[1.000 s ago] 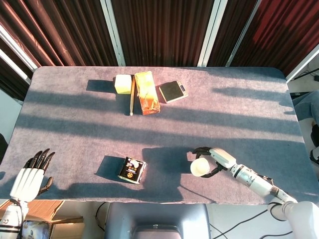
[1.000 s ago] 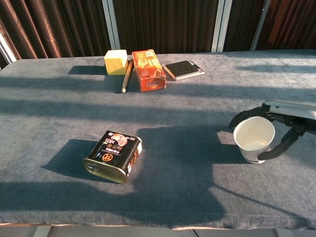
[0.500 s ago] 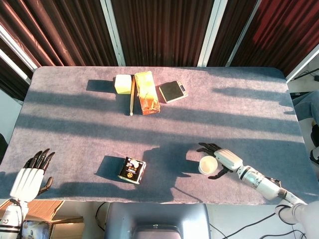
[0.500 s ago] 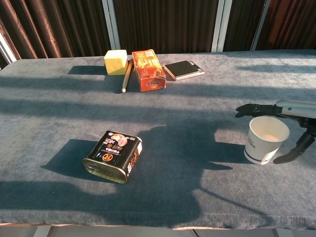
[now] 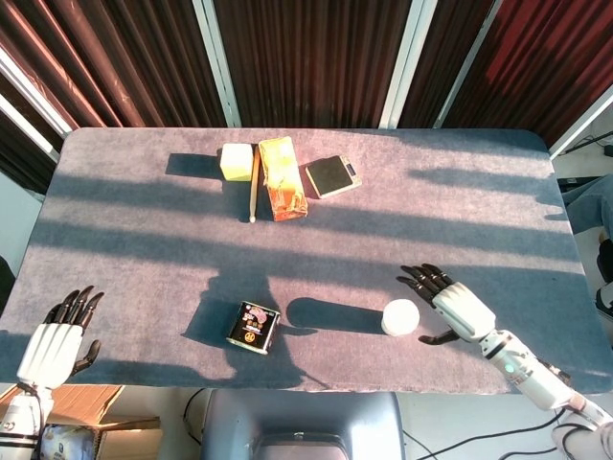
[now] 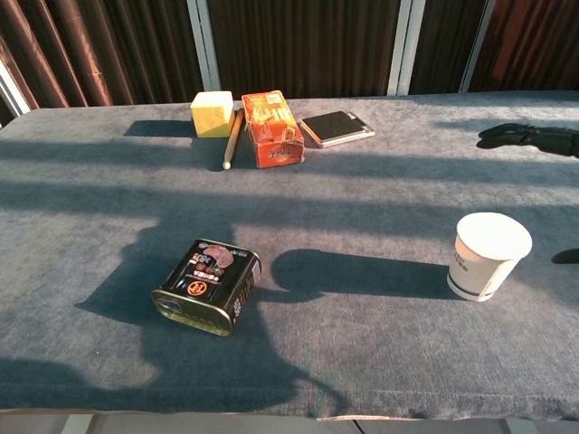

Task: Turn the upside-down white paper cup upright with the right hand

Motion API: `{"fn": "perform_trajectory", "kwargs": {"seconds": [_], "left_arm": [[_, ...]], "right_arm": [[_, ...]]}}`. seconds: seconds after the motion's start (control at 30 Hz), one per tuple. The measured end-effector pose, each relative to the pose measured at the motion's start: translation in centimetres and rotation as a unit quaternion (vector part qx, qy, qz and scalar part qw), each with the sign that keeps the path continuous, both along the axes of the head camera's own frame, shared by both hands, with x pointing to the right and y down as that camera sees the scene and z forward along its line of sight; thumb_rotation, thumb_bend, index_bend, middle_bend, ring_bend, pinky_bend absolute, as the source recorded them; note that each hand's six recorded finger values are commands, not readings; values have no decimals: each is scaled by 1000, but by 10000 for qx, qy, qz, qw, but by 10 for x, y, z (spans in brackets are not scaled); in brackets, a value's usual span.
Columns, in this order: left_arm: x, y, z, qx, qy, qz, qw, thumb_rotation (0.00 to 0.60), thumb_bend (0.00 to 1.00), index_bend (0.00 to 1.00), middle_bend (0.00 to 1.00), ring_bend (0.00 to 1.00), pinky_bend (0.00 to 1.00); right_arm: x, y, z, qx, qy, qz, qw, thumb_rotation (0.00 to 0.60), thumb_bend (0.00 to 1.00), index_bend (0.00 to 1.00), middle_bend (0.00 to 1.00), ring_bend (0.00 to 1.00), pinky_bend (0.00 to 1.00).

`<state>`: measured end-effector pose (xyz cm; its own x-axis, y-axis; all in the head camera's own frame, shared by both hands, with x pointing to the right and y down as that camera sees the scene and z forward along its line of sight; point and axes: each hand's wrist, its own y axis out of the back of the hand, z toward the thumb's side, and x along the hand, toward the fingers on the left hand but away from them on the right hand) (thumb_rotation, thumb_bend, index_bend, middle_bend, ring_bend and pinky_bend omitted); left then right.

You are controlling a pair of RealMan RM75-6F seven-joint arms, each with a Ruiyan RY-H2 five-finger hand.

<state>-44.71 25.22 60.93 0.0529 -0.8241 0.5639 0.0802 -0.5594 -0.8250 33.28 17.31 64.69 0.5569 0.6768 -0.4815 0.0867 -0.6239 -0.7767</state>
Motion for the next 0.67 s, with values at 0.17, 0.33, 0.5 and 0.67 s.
{"fn": "perform_trajectory", "kwargs": {"seconds": [0.17, 0.33, 0.5, 0.67], "left_arm": [[-1, 0, -2, 46, -9, -18, 10000, 600, 409, 94, 13, 0, 202], [-1, 1, -6, 123, -2, -1, 9999, 600, 408, 94, 14, 0, 202], [0, 2, -9, 180, 0, 20, 9998, 600, 407, 94, 13, 0, 202], [1, 3, -11, 220, -1, 39, 9998, 600, 408, 94, 13, 0, 202]], "right_arm": [[15, 11, -30, 827, 769, 533, 9922, 600, 169, 125, 0, 0, 75], [52, 20, -49, 1325, 1683, 1544, 9645, 600, 170, 104, 0, 0, 88], [63, 20, -53, 1412, 1814, 1933, 9538, 600, 169, 79, 0, 0, 93], [62, 22, -52, 1397, 1798, 1921, 9546, 600, 169, 81, 0, 0, 93]]}}
